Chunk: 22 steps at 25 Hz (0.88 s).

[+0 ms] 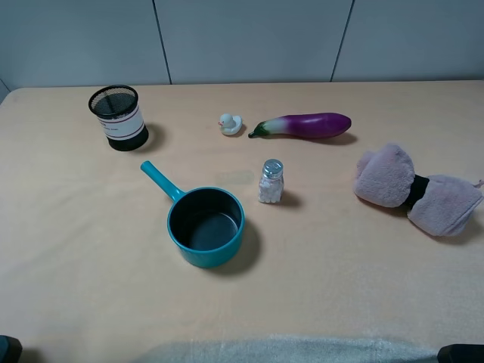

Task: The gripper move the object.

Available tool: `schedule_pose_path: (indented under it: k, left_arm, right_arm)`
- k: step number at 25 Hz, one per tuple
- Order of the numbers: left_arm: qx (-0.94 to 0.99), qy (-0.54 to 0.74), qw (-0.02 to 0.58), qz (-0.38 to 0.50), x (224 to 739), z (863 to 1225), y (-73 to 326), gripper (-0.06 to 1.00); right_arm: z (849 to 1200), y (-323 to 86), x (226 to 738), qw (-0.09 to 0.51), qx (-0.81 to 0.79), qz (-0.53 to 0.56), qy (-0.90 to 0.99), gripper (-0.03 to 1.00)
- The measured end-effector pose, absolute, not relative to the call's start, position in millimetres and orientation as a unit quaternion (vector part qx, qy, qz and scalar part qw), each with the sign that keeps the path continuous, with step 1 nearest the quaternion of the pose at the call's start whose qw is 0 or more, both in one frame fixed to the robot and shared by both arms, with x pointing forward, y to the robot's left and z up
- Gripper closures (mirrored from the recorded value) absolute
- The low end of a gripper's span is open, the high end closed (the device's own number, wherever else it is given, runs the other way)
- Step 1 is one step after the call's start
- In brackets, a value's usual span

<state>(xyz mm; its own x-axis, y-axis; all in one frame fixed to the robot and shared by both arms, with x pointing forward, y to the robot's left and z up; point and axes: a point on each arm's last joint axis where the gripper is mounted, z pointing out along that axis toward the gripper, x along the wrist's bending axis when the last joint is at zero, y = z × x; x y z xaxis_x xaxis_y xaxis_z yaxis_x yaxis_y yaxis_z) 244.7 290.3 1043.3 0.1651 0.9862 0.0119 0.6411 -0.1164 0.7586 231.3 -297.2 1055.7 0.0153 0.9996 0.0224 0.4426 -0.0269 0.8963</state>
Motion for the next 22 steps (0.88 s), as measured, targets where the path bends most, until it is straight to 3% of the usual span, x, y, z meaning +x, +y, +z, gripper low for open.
schedule_pose_path:
  k: [22]
  left_arm:
    - [0.697,0.580,0.317,0.279,238.7,1038.5,290.2,0.19]
  right_arm:
    - [1055.7,-297.2,231.3,0.369,0.609,0.377,0.592,0.36]
